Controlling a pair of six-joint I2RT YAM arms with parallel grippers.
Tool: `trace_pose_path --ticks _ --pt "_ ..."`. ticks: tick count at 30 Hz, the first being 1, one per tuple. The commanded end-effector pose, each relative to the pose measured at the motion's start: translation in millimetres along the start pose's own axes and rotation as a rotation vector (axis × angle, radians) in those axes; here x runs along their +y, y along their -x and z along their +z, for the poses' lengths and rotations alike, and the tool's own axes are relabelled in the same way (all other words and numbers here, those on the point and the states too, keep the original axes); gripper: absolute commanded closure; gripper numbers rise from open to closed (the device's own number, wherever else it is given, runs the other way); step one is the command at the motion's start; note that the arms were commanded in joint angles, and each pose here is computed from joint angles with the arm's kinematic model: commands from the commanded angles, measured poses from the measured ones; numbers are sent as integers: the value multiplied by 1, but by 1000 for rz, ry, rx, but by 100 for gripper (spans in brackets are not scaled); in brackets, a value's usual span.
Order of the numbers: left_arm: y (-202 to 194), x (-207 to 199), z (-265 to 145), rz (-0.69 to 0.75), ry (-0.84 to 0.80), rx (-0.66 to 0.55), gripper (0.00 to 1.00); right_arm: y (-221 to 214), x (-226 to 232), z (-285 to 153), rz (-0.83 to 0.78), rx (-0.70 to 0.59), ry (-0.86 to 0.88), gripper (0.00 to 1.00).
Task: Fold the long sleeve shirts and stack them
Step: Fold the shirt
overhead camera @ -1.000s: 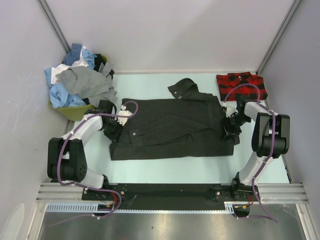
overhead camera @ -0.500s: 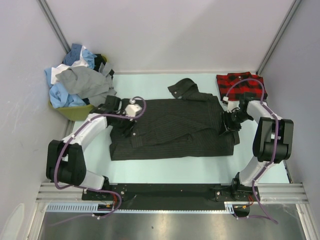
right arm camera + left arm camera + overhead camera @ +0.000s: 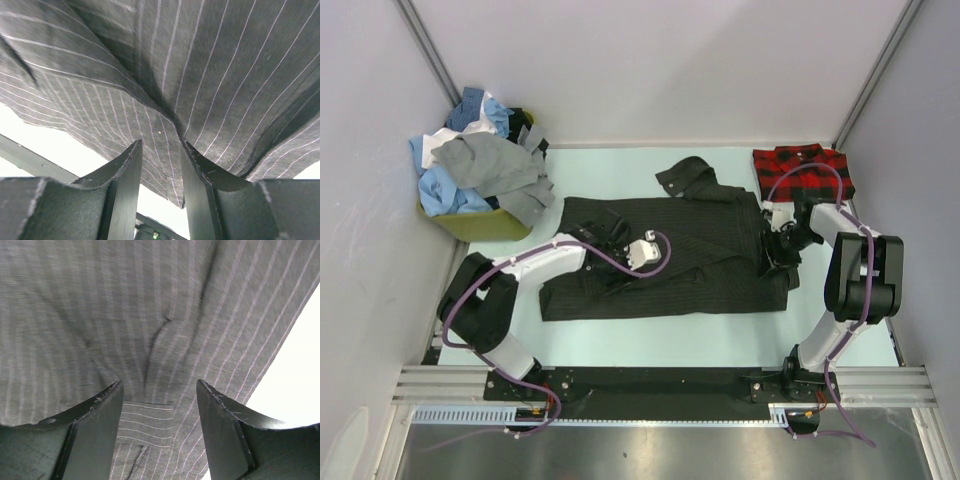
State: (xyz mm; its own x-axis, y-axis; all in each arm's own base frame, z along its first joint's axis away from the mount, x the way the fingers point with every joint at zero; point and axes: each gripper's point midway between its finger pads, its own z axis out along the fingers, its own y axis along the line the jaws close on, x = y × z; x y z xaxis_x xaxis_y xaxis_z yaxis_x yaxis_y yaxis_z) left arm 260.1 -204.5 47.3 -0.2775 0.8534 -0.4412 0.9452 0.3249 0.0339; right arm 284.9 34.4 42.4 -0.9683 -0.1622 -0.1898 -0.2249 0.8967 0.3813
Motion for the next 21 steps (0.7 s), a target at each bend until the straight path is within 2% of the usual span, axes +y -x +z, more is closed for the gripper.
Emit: trace_pose_path --ticks 1,7,12,15,16,18,19,21 --pt "-15 6 7 96 65 52 35 -16 -9 0 -9 40 -47 59" --pt "-42 12 13 152 100 151 37 -24 -19 3 -5 68 -72 59" --pt "-51 14 6 163 122 176 48 -29 -30 9 -2 99 -99 60" --pt "-54 14 -4 166 128 174 62 -33 -34 10 2 104 -106 61" --pt "-55 14 -6 164 130 174 71 -33 -34 10 3 103 -108 61" --pt "-54 15 -15 161 140 164 81 -36 -35 11 5 109 -109 61" --pt "-55 15 -18 163 138 168 90 -36 -36 12 8 112 -110 61" --pt "-50 18 -29 161 158 151 99 -36 -36 13 8 112 -110 62"
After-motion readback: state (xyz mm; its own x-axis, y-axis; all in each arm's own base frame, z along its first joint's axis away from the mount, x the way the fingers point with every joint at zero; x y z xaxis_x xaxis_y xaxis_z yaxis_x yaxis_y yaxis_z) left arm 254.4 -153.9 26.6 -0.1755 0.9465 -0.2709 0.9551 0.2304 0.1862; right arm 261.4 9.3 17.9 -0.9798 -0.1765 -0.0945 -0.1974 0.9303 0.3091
